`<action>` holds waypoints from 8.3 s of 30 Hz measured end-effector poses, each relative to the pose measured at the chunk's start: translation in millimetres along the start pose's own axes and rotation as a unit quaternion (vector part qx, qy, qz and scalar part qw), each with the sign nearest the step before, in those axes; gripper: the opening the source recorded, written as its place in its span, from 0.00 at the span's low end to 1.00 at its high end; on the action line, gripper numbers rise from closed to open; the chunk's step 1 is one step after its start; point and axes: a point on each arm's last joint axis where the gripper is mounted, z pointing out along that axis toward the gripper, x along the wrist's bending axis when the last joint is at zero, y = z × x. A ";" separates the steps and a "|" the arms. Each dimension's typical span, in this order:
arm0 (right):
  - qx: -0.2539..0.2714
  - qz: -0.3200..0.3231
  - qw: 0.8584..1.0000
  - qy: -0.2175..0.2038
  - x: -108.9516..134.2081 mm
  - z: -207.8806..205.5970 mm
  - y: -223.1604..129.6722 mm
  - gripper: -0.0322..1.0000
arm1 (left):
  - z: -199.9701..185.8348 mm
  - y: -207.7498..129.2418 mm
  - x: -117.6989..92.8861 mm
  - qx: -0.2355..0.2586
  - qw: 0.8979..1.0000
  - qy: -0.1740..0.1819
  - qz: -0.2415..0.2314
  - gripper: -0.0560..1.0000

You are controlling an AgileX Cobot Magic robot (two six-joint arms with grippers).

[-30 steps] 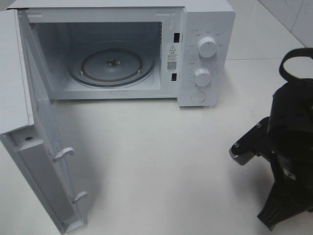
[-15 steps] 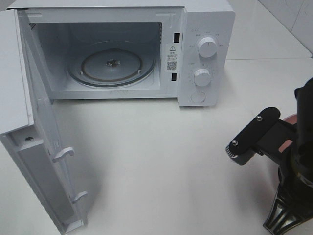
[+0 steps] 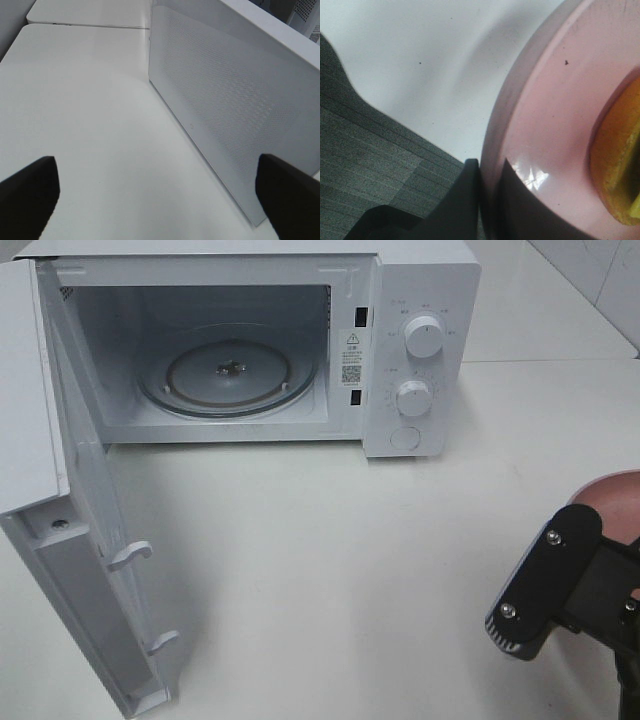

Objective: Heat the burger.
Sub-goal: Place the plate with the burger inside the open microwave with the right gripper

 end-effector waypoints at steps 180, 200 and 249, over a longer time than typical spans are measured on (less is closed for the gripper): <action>-0.359 -0.498 0.789 0.021 -19.4 21.9 227.5 0.08 | 0.0 0.0 0.0 0.000 1.000 0.000 0.000 0.99; -0.332 -0.470 0.818 0.013 -25.7 27.6 280.4 0.08 | 0.0 0.0 0.0 0.000 1.000 0.000 0.000 0.99; -0.308 -0.393 0.866 -0.017 -40.5 60.7 368.2 0.08 | 0.0 0.0 0.0 0.000 1.000 0.000 0.000 0.99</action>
